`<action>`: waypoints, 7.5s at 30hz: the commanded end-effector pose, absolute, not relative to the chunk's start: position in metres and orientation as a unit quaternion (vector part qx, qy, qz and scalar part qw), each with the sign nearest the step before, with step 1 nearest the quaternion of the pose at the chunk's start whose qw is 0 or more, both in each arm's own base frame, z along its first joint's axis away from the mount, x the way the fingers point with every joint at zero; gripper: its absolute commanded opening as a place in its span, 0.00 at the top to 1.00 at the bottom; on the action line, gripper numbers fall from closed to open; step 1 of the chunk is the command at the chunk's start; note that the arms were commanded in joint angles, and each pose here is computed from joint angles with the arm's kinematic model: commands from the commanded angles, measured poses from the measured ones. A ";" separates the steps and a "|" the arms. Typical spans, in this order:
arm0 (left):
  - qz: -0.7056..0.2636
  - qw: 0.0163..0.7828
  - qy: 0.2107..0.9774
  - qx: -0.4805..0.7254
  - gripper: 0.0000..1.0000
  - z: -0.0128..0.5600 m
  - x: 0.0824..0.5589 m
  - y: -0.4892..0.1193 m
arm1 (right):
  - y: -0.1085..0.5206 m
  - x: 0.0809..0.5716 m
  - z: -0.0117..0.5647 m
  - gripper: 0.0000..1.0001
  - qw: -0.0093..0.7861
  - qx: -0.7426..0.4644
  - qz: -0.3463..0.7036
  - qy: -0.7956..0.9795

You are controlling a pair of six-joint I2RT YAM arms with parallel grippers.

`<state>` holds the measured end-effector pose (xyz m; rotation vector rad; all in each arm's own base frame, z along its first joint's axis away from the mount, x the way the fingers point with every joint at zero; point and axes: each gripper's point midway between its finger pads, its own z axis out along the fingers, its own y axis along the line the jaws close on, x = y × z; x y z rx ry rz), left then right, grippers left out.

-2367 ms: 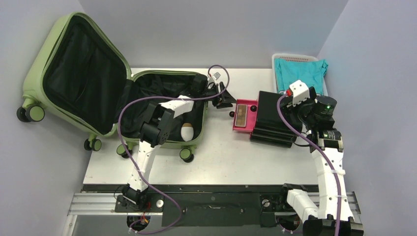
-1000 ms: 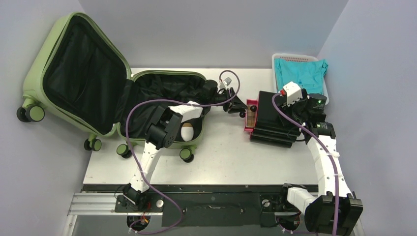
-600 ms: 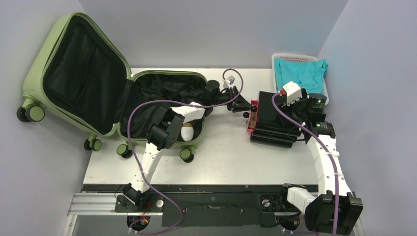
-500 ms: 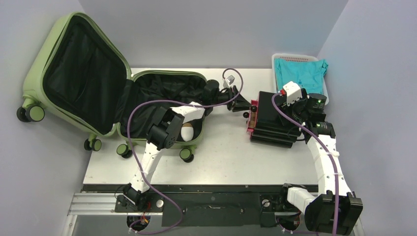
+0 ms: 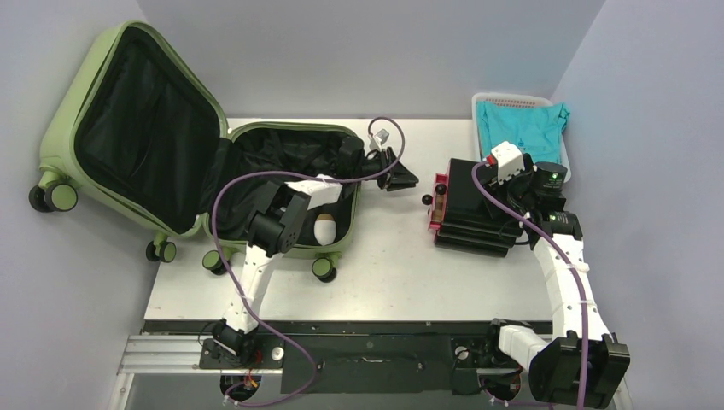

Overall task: Open, take out, and arrange the luggage
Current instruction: Close the drawer of the storage box, then move the storage box to the center of the board, then open the drawer in the storage box.

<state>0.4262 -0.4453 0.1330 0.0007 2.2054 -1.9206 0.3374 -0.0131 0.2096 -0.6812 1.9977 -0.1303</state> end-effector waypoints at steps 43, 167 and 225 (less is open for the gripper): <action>-0.649 0.057 0.758 0.037 0.39 0.098 0.379 -0.483 | -0.016 0.320 0.186 0.25 0.450 -0.295 -0.049 0.841; -0.638 0.043 0.768 0.033 0.56 0.052 0.311 -0.535 | -0.047 0.316 0.301 0.26 0.569 -0.182 -0.147 0.789; -0.619 0.026 0.784 0.030 0.76 0.016 0.317 -0.573 | -0.051 0.330 0.186 0.30 0.479 -0.168 -0.082 0.858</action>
